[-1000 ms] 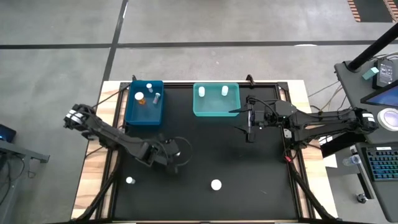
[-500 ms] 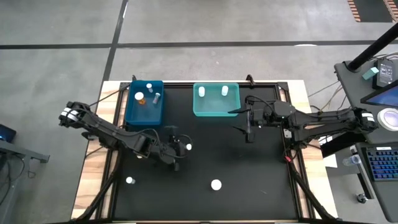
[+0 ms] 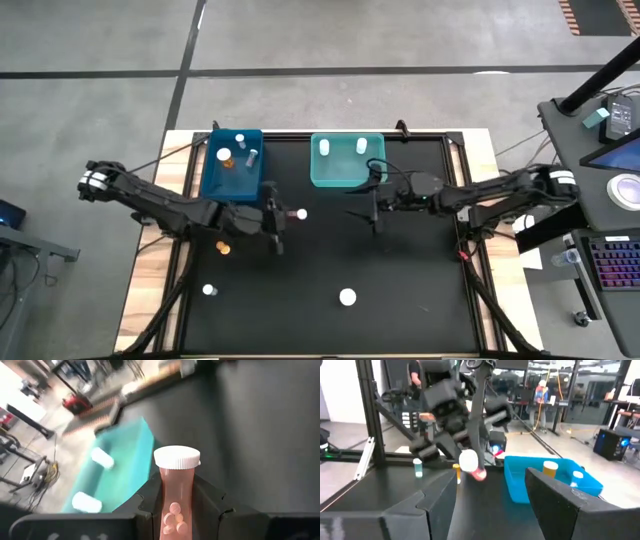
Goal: Pick and place medicine bottles into bin by pill shape (circle, oval)
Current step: Put the pink tablet bottle into the light blue bin
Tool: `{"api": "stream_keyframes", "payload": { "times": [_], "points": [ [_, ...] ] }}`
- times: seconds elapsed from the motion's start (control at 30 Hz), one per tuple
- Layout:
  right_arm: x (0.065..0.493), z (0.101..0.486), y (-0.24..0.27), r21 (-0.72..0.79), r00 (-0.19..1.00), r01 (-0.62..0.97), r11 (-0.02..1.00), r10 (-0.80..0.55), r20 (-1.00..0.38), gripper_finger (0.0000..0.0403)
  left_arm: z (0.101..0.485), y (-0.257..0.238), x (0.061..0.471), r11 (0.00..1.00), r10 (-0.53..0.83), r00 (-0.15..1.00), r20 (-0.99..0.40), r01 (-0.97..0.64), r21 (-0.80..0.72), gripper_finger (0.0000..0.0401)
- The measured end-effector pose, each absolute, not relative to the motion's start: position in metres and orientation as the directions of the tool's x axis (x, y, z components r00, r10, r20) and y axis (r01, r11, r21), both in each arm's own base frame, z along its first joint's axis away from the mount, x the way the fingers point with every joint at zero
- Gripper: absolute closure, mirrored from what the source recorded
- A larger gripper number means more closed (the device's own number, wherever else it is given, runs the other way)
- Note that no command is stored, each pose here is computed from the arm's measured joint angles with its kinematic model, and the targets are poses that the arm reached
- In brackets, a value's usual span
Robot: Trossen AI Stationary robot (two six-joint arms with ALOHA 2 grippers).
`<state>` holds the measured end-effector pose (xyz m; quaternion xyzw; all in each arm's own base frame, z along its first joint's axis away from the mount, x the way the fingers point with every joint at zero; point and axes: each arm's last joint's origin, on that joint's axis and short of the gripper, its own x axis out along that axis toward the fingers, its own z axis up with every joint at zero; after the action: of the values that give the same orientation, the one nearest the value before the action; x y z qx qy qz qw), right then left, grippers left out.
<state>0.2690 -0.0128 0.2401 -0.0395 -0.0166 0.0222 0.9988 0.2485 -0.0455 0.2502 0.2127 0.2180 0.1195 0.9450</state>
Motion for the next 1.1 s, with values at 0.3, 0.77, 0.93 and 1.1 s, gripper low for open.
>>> {"api": "stream_keyframes", "payload": {
  "times": [0.3, 0.77, 0.93, 1.1],
  "points": [
    [0.287, 0.227, -0.013, -0.055, 0.986, -0.048, 0.997, 0.056, 0.158, 0.0179, 0.259, -0.048, 0.241, 0.945, 0.177, 0.973, -0.146, -0.127, 0.301, 0.034],
    [0.313, 0.23, -0.006, -0.07, 0.978, -0.07, 0.995, 0.082, 0.194, 0.0179, 0.247, -0.047, 0.238, 0.95, 0.177, 0.98, -0.092, -0.146, 0.277, 0.034],
    [0.333, 0.235, 0.001, -0.118, 0.986, -0.09, 0.989, 0.106, 0.132, 0.0179, 0.247, -0.046, 0.238, 0.949, 0.184, 0.978, -0.094, -0.152, 0.277, 0.034],
    [0.349, 0.242, 0.008, -0.151, 0.989, -0.112, 0.982, 0.125, 0.082, 0.0179, 0.246, -0.046, 0.238, 0.947, 0.191, 0.977, -0.098, -0.157, 0.28, 0.034]
  ]
}}
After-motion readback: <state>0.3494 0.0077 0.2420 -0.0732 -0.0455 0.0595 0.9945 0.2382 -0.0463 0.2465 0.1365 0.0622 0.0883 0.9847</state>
